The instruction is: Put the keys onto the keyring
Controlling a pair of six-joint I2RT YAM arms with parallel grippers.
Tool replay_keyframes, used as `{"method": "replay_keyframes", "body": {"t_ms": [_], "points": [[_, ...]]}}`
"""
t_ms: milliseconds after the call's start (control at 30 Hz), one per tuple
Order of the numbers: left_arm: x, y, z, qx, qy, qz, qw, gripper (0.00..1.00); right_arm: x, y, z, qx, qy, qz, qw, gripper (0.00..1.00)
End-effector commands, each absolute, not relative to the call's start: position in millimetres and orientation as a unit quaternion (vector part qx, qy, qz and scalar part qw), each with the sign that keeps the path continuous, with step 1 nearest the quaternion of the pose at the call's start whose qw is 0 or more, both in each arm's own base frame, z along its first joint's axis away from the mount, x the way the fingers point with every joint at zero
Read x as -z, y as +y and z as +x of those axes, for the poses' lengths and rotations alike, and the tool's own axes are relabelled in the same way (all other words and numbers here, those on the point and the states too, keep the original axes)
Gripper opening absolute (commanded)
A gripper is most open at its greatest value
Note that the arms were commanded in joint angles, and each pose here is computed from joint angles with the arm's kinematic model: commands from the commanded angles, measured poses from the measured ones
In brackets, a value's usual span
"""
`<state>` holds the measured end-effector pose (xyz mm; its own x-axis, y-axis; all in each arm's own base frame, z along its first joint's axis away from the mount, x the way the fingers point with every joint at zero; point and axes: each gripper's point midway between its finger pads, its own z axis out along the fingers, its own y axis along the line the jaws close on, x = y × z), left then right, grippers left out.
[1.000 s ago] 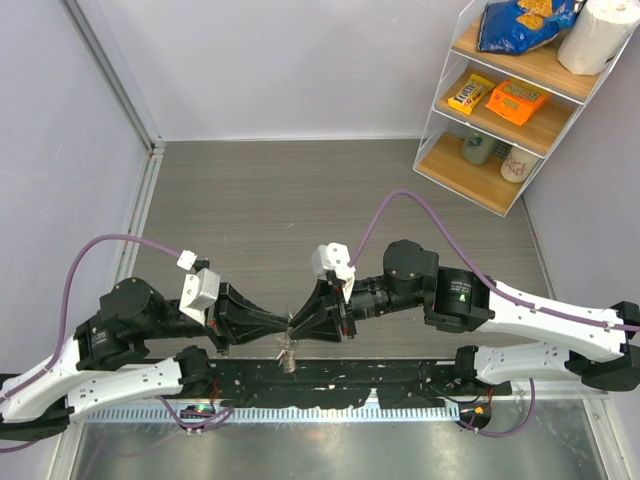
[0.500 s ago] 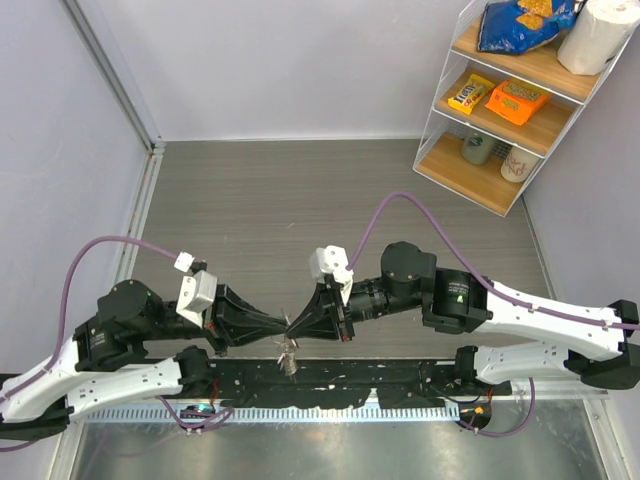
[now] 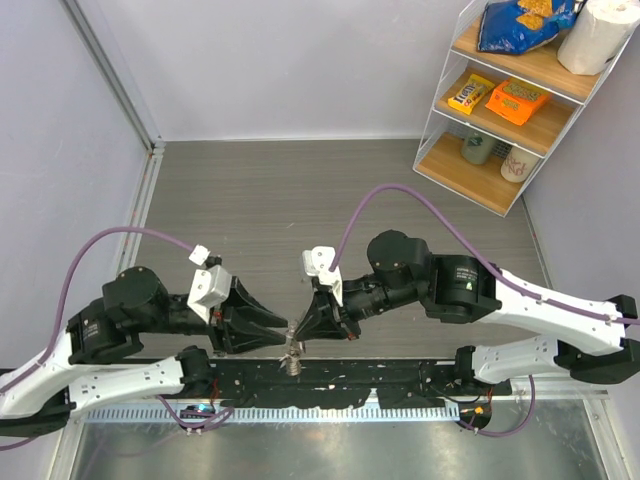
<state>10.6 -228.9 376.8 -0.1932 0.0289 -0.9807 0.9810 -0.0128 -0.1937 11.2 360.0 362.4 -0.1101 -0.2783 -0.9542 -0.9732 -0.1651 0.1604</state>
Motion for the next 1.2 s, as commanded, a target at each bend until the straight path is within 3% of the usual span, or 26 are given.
{"method": "replay_keyframes", "body": {"t_ms": [0, 333, 800, 1167], "points": [[-368, -225, -2, 0.544, 0.565, 0.481, 0.391, 0.34, -376, 345, 5, -0.494, 0.538, -0.593, 0.338, 0.05], [-354, -230, -1, 0.534, 0.599, 0.480, 0.355, 0.36, -362, 346, -1, -0.495, 0.556, -0.599, 0.297, 0.05], [-356, -229, 0, 0.532, 0.607, 0.474, 0.352, 0.35, -368, 359, -2, -0.531, 0.559, -0.561, 0.303, 0.05], [-352, -231, 2, 0.526, 0.614, 0.474, 0.349, 0.28, -376, 369, 2, -0.543, 0.559, -0.539, 0.319, 0.05]]}}
